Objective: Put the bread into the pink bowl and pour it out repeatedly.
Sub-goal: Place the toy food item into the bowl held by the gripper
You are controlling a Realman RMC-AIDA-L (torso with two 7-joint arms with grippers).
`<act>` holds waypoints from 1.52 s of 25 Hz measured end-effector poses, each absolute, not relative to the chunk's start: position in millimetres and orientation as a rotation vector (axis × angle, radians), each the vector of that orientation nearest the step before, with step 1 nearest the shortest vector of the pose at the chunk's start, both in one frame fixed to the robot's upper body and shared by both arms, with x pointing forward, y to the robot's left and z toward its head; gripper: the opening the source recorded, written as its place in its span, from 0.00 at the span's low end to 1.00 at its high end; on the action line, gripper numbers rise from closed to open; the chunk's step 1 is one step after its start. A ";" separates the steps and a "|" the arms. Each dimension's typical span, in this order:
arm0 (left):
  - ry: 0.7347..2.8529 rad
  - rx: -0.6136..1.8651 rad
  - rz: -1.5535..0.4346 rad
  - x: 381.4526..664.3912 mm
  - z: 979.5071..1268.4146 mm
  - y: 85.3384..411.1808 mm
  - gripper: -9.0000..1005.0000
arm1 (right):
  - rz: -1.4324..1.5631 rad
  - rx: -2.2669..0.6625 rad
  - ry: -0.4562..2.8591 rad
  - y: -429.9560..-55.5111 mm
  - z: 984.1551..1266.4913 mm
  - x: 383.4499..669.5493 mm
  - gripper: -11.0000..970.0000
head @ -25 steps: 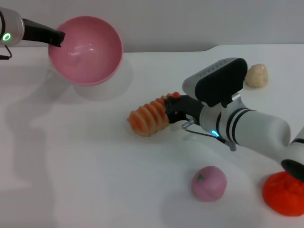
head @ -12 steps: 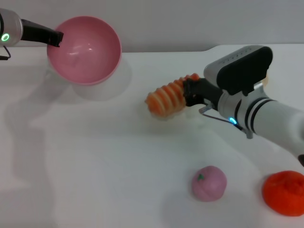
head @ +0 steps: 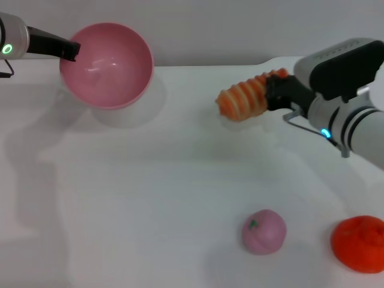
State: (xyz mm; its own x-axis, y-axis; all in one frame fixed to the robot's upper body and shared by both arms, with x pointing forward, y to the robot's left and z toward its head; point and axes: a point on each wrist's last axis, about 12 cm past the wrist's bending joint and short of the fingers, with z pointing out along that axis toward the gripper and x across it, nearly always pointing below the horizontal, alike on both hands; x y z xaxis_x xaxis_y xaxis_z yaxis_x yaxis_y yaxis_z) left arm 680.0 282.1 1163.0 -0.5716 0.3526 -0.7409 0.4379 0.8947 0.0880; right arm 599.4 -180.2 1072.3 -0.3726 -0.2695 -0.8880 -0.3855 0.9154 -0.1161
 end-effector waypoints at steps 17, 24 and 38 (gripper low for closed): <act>2.279 0.580 -0.172 673.4 1146.8 273.9 0.04 | 0.058 -0.469 1.819 -189.8 1116.8 610.3 0.04; 2.323 0.632 -0.204 665.2 1134.0 259.4 0.04 | 0.056 -0.503 1.753 -181.0 1135.0 613.9 0.04; 2.334 0.739 -0.254 668.5 1133.3 225.6 0.04 | 0.137 -0.679 1.656 -126.5 1151.8 598.6 0.04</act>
